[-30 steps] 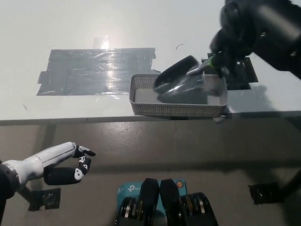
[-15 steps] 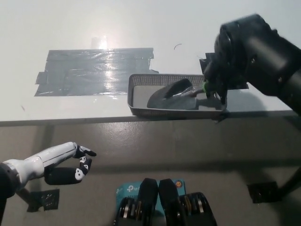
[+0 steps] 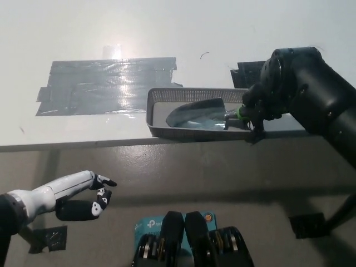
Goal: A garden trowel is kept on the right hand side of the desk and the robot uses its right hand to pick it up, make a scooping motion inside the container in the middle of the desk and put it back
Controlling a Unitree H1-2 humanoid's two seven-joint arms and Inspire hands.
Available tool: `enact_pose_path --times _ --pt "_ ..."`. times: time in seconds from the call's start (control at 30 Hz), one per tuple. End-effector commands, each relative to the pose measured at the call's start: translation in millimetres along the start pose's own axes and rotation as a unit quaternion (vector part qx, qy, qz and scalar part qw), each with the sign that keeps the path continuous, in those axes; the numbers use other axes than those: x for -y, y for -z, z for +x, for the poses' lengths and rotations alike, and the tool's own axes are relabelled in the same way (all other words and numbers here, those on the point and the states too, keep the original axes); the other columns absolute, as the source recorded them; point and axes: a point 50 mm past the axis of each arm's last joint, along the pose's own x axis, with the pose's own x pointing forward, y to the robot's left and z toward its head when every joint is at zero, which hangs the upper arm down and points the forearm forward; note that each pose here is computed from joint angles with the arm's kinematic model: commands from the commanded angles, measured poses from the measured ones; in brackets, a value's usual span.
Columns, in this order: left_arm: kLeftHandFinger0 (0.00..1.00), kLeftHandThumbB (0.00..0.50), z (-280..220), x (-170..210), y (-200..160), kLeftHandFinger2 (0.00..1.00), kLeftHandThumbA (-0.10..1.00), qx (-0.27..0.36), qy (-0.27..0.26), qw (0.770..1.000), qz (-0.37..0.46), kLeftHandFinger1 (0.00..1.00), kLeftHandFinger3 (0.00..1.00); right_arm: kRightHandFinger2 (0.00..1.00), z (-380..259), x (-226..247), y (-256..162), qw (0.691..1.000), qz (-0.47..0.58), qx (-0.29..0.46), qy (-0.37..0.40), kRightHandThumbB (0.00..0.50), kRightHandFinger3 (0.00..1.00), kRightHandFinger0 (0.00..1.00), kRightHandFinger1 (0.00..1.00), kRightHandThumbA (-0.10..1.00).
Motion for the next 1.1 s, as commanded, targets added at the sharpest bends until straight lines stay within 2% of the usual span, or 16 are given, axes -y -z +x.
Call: enact_pose_path --times 0.0,0.03,0.1,0.13,0.2,0.27,0.33,0.43,0.5,0.6,0.7,0.83,0.9,0.93,1.0,1.07 --pt "1.00 0.500 0.1 -2.3 -4.5 0.88 1.00 0.001 -0.001 1.000 0.000 0.85 1.00 0.35 -3.7 2.7 -40.5 0.999 0.009 0.049 -0.005 0.193 0.28 0.00 0.00 -0.10" --pt "1.00 0.500 0.6 0.7 -3.9 0.88 1.00 0.000 0.002 1.000 -0.002 0.85 1.00 0.38 -4.9 4.7 -47.0 0.999 0.002 0.052 -0.004 0.172 0.34 0.00 0.00 -0.10" --pt "1.00 0.500 0.9 1.5 -3.5 0.88 1.00 -0.002 0.003 1.000 -0.003 0.86 1.00 0.41 -6.5 8.8 -53.6 0.998 -0.007 0.059 0.001 0.185 0.37 0.00 0.00 -0.10" --pt "1.00 0.500 0.8 1.9 -4.0 0.89 1.00 -0.003 0.004 1.000 -0.001 0.87 1.00 0.45 -7.4 10.5 -56.6 0.998 -0.006 0.061 0.004 0.193 0.43 0.00 0.04 -0.10" --pt "1.00 0.500 1.1 2.3 -5.1 0.89 1.00 0.000 0.007 1.000 0.003 0.86 1.00 0.46 -10.4 14.5 -66.1 0.998 -0.014 0.053 0.011 0.178 0.44 0.00 0.03 -0.10" --pt "1.00 0.500 1.9 3.0 -5.8 0.89 1.00 0.000 0.009 1.000 0.005 0.86 1.00 0.50 -13.4 18.2 -72.7 0.998 -0.012 0.060 0.018 0.186 0.52 0.00 0.05 -0.10" --pt "1.00 0.500 2.6 2.7 -6.2 0.90 1.00 -0.002 0.009 1.000 0.007 0.87 1.00 0.49 -16.4 22.1 -78.7 0.998 -0.004 0.061 0.020 0.162 0.53 0.00 0.05 -0.10" --pt "1.00 0.500 2.9 3.5 -6.6 0.90 1.00 -0.004 0.010 1.000 0.009 0.87 1.00 0.50 -21.6 28.0 -90.7 0.997 -0.004 0.069 0.030 0.168 0.56 0.00 0.05 -0.10" --pt "1.00 0.500 4.1 5.5 -6.4 0.91 1.00 -0.003 0.015 1.000 0.006 0.88 1.00 0.49 -24.5 29.9 -101.5 0.996 0.010 0.085 0.035 0.184 0.56 0.00 0.05 -0.10" --pt "1.00 0.500 4.6 8.9 -6.1 0.89 1.00 -0.004 0.019 1.000 0.002 0.87 1.00 0.46 -23.9 27.3 -112.5 0.994 0.016 0.099 0.040 0.192 0.50 0.00 0.07 -0.10" --pt "1.00 0.500 5.8 12.3 -5.6 0.89 1.00 -0.007 0.023 1.000 0.004 0.88 1.00 0.39 -21.3 22.8 -118.8 0.992 0.034 0.121 0.029 0.171 0.40 0.00 0.02 -0.10" --pt "1.00 0.500 7.6 15.3 -5.1 0.88 1.00 -0.007 0.029 1.000 0.003 0.88 1.00 0.30 -20.4 21.4 -122.8 0.988 0.049 0.143 0.037 0.209 0.22 0.00 0.00 -0.10" --pt "1.00 0.500 8.6 18.2 -4.2 0.87 1.00 -0.008 0.031 0.999 -0.001 0.86 1.00 0.30 -26.0 24.9 -130.6 0.986 0.050 0.150 0.047 0.220 0.26 0.00 0.00 -0.10" --pt "1.00 0.500 8.7 18.4 -4.1 0.87 1.00 -0.008 0.030 1.000 -0.003 0.86 1.00 0.30 -29.5 27.0 -133.5 0.986 0.047 0.151 0.050 0.207 0.28 0.00 0.00 -0.10" --pt "1.00 0.500 9.5 22.3 -4.2 0.86 1.00 -0.008 0.032 0.999 -0.009 0.87 1.00 0.34 -44.8 34.2 -150.0 0.986 0.031 0.149 0.065 0.142 0.35 0.00 0.00 -0.10" --pt "1.00 0.500 9.6 25.3 -3.4 0.86 1.00 -0.010 0.036 0.999 -0.010 0.87 1.00 0.37 -41.4 31.2 -149.0 0.986 0.033 0.150 0.061 0.125 0.41 0.00 0.00 -0.10"
